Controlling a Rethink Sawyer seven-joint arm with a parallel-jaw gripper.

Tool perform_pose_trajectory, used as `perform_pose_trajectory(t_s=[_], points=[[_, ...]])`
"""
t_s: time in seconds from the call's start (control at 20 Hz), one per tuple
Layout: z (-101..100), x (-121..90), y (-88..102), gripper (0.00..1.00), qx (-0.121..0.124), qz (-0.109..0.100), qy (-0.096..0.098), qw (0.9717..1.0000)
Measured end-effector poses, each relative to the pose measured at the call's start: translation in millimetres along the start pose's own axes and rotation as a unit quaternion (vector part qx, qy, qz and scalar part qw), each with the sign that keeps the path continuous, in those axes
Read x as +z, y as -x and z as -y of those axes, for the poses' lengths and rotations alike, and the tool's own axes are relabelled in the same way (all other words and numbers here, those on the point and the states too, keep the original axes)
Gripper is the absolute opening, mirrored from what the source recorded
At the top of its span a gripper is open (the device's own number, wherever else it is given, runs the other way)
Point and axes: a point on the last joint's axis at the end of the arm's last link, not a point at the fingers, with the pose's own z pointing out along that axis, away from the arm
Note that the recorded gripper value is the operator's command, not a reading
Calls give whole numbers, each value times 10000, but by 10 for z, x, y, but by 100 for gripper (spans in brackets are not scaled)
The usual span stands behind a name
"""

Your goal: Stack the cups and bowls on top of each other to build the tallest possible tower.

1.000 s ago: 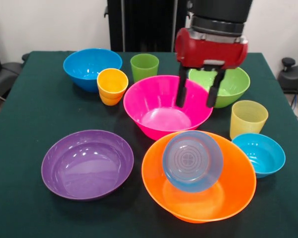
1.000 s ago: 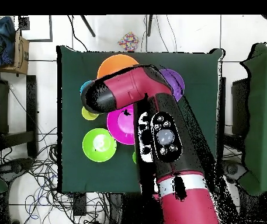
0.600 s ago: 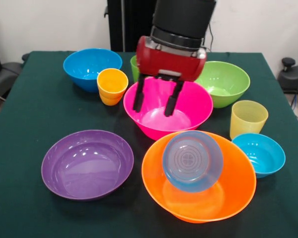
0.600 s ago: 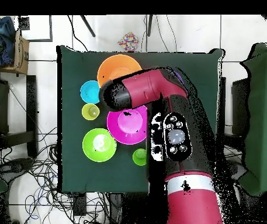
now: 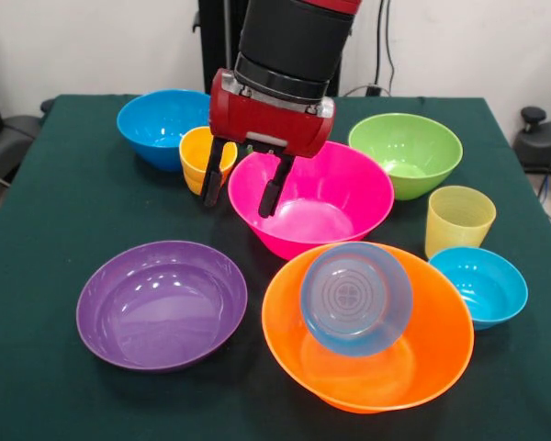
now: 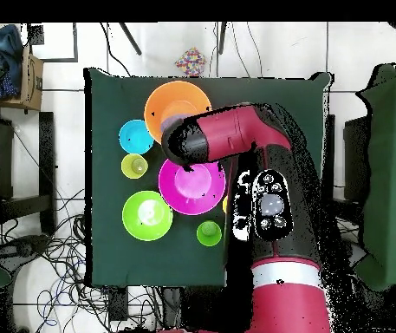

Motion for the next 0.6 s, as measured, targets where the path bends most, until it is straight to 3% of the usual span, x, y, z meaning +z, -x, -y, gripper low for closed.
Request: perform_pose_trajectory(t_s=[0.25, 0.6], points=[[-27, -31, 27, 100, 155, -48, 101, 9998], [-31, -124, 81, 100, 385, -391, 171, 9983]])
